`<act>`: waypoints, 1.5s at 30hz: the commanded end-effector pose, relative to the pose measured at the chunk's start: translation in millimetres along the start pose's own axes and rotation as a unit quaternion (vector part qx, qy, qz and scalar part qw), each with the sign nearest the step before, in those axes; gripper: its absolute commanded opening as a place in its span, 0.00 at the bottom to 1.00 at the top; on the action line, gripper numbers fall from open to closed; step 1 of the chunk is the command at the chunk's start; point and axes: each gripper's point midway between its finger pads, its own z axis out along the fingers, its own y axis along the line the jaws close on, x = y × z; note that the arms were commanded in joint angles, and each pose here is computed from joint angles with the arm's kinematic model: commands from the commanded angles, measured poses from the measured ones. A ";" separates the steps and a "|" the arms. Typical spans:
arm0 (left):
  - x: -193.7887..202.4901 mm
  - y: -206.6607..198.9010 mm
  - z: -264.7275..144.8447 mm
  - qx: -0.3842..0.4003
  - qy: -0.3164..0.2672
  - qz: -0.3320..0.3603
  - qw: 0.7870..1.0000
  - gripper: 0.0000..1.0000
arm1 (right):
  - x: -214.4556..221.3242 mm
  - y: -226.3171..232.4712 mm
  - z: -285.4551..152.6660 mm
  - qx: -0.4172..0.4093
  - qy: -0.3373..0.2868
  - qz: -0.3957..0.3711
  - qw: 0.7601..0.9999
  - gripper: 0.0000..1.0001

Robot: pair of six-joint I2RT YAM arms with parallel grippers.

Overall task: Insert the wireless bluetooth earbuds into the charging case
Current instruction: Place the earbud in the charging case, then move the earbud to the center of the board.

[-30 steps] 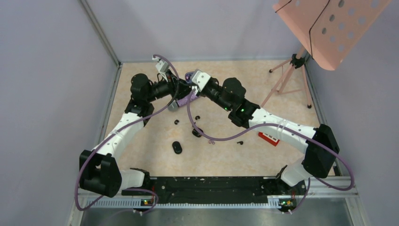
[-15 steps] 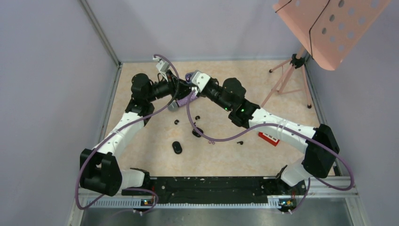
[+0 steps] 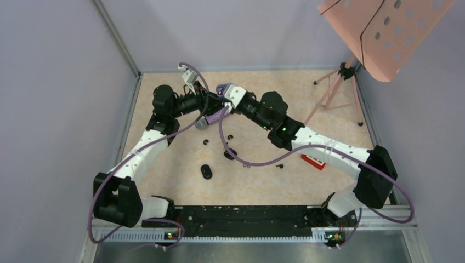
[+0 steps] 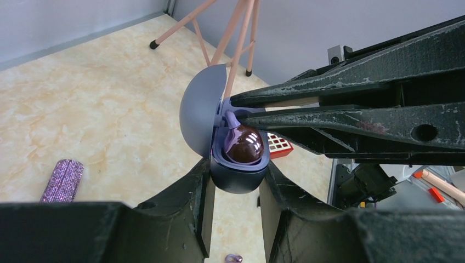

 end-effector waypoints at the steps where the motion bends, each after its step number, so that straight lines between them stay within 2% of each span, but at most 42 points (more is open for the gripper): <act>1: -30.1 -9.8 3.4 0.021 -0.030 0.039 0.999 0.00 | -11.1 -7.0 -9.3 0.001 -0.010 -0.003 1.000 0.10; 7: -29.6 -9.8 3.7 0.023 -0.029 0.039 0.999 0.00 | -4.6 3.1 -8.7 -0.029 0.004 0.000 1.000 0.20; 17: -28.5 -3.5 3.4 0.017 -0.031 0.054 0.998 0.00 | 5.3 0.0 -28.9 -0.079 0.040 0.019 0.996 0.26; 20: -24.9 -0.8 1.4 0.017 -0.027 0.066 0.997 0.00 | 1.7 -17.0 -42.1 -0.076 0.048 0.070 0.994 0.31; 22: -23.1 3.8 -1.3 0.011 -0.027 0.067 0.997 0.00 | 2.6 -31.7 -50.9 -0.066 0.058 0.114 0.990 0.40; 25: -23.9 11.3 -4.7 -0.002 -0.029 0.066 0.997 0.00 | 23.6 -26.3 -67.3 -0.078 0.108 0.165 0.977 0.49; 28: -28.3 19.4 -8.2 -0.023 -0.037 0.059 0.997 0.00 | 60.2 -5.6 -84.2 -0.090 0.173 0.196 0.961 0.50; 33: -33.4 42.7 -16.8 -0.098 -0.053 0.036 0.993 0.00 | 117.2 33.7 -101.4 -0.097 0.271 0.265 0.920 0.35; 36: -35.3 50.9 -22.9 -0.124 -0.061 0.029 0.990 0.00 | 148.7 60.5 -110.6 -0.130 0.304 0.262 0.907 0.34; 39: -36.0 57.7 -27.9 -0.143 -0.067 0.014 0.987 0.00 | 172.8 92.4 -124.0 -0.199 0.325 0.244 0.892 0.32; 42: -35.9 60.6 -33.1 -0.156 -0.071 -0.001 0.985 0.00 | 190.0 134.4 -142.3 -0.294 0.363 0.273 0.841 0.27; 45: -35.2 57.9 -37.5 -0.160 -0.071 -0.003 0.985 0.00 | 199.4 156.7 -149.6 -0.336 0.388 0.306 0.802 0.25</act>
